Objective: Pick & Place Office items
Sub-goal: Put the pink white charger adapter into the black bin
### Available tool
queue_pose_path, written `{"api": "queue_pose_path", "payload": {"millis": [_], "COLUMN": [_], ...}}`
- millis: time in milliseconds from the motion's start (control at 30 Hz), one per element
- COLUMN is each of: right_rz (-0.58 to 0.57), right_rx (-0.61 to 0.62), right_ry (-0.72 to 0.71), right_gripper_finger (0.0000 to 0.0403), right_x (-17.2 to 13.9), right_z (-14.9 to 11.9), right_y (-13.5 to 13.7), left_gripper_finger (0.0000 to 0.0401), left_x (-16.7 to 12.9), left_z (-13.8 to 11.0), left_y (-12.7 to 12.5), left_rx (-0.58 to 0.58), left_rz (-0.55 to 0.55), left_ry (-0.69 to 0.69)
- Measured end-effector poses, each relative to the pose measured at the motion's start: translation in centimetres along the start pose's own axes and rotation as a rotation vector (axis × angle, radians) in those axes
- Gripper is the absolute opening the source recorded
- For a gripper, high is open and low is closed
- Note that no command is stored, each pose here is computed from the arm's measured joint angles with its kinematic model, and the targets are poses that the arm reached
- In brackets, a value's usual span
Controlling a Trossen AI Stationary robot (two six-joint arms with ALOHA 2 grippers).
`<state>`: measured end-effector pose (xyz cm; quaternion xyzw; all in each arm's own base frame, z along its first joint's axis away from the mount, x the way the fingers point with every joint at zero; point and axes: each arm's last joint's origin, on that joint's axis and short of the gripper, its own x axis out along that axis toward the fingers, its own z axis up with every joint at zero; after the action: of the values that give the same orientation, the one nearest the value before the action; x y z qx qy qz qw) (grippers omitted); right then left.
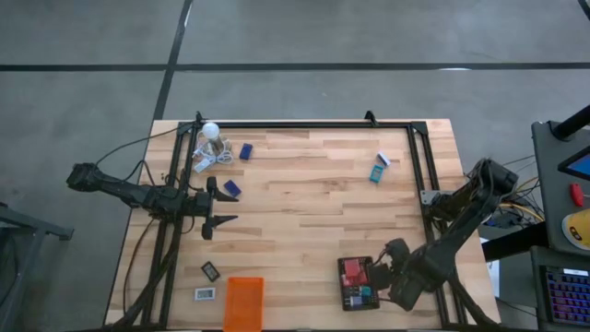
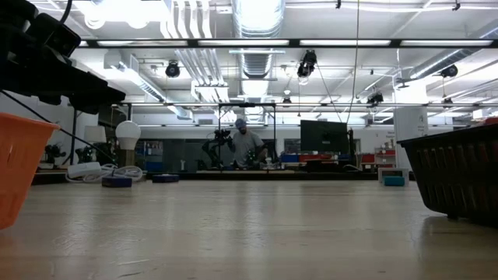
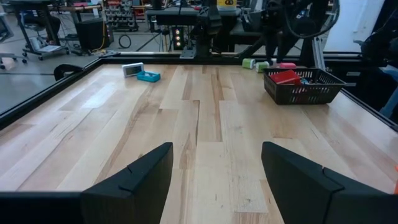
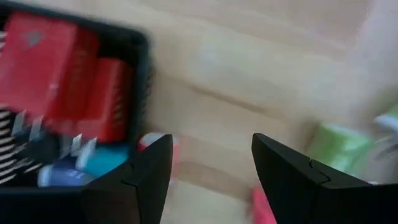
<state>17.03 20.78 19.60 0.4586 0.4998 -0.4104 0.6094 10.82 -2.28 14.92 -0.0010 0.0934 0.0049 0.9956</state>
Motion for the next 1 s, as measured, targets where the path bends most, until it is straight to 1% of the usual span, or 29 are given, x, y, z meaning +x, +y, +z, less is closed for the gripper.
{"api": "queue_pose_path", "payload": {"millis": [167, 300, 467, 633, 733, 1000], "right_rz": [0.039, -0.009, -0.039, -0.055, -0.035, -0.011], "right_rx": [0.001, -0.007, -0.004, 0.001, 0.001, -0.004], "right_ry": [0.058, 0.099, 0.087, 0.067, 0.048, 0.036], "right_gripper_finger": [0.0217, 0.0217, 0.0217, 0.0217, 0.0217, 0.0217], "right_x": [-0.1, 0.5, 1.4, 2.6, 3.2, 3.2], "right_z": [-1.3, -2.6, -3.8, -4.0, -4.0, -4.0], "right_y": [1.3, 1.7, 1.7, 1.5, 1.5, 1.6], "left_gripper_finger": [0.0252, 0.0252, 0.0252, 0.0252, 0.0252, 0.0252], "left_x": [0.0, 0.0, 0.0, 0.0, 0.0, 0.0], "left_z": [0.0, 0.0, 0.0, 0.0, 0.0, 0.0], "left_y": [0.0, 0.0, 0.0, 0.0, 0.0, 0.0], "left_rx": [0.0, 0.0, 0.0, 0.0, 0.0, 0.0], "left_rz": [0.0, 0.0, 0.0, 0.001, 0.0, 0.0], "left_ry": [0.0, 0.0, 0.0, 0.0, 0.0, 0.0]}}
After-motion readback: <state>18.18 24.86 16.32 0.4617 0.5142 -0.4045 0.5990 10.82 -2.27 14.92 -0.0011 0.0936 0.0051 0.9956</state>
